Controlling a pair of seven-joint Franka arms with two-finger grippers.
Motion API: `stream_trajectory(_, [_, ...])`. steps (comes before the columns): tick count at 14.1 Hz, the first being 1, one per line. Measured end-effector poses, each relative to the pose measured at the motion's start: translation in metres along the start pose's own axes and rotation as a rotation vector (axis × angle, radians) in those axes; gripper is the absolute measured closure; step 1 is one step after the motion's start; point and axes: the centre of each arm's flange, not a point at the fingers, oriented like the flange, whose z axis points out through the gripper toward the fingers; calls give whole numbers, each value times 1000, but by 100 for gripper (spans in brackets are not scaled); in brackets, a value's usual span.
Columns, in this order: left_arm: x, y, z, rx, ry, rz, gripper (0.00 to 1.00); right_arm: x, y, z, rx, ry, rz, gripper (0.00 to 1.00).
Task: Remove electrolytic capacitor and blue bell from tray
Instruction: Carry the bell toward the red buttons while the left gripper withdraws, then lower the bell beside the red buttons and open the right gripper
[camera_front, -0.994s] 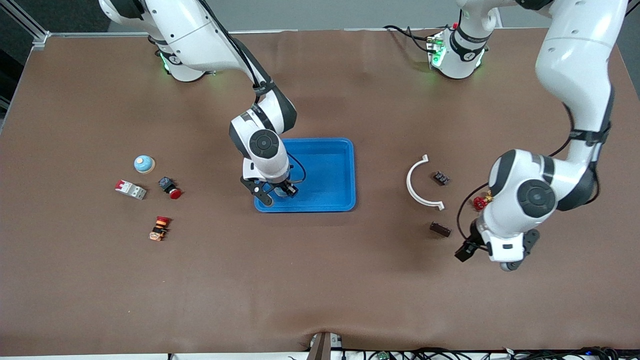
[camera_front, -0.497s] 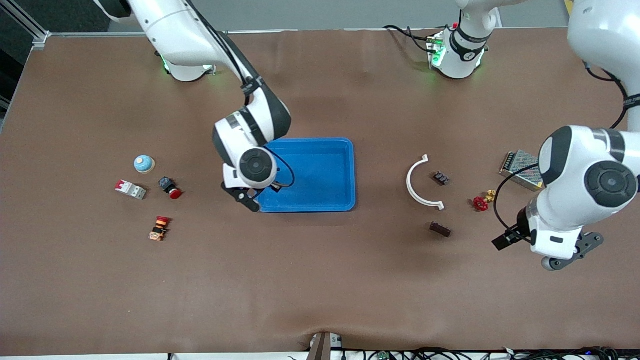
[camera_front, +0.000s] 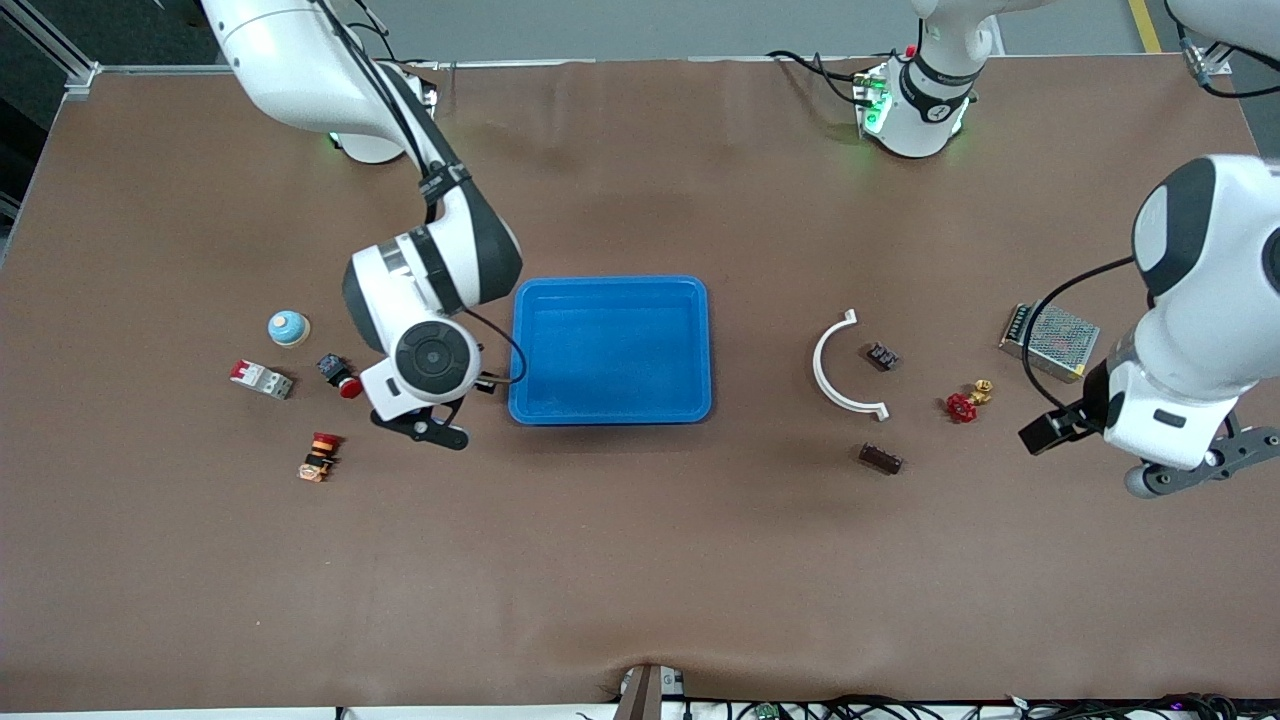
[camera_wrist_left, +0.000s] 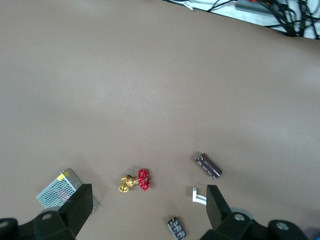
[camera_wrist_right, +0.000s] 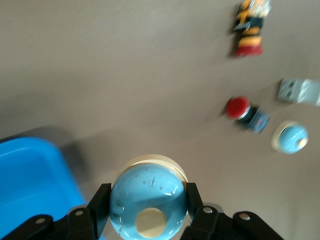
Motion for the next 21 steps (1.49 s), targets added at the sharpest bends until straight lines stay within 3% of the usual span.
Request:
stream_trajectory(7, [-29, -21, -80, -26, 12, 120, 0, 77, 152, 50, 111, 75, -212, 35])
stream_trajectory(9, [-41, -35, -102, -35, 15, 137, 0, 89, 185, 60, 126, 91, -257, 35])
stream_trajectory(14, [-72, -79, -126, -47, -8, 212, 0, 111, 249, 107, 156, 193, -352, 35])
stream_trajectory(18, [-91, -82, -131, -40, -20, 229, 0, 123, 309, 130, 159, 230, -397, 35])
stream_trajectory(21, [-100, -81, -133, -38, -20, 236, 0, 124, 319, 152, 162, 271, -388, 35])
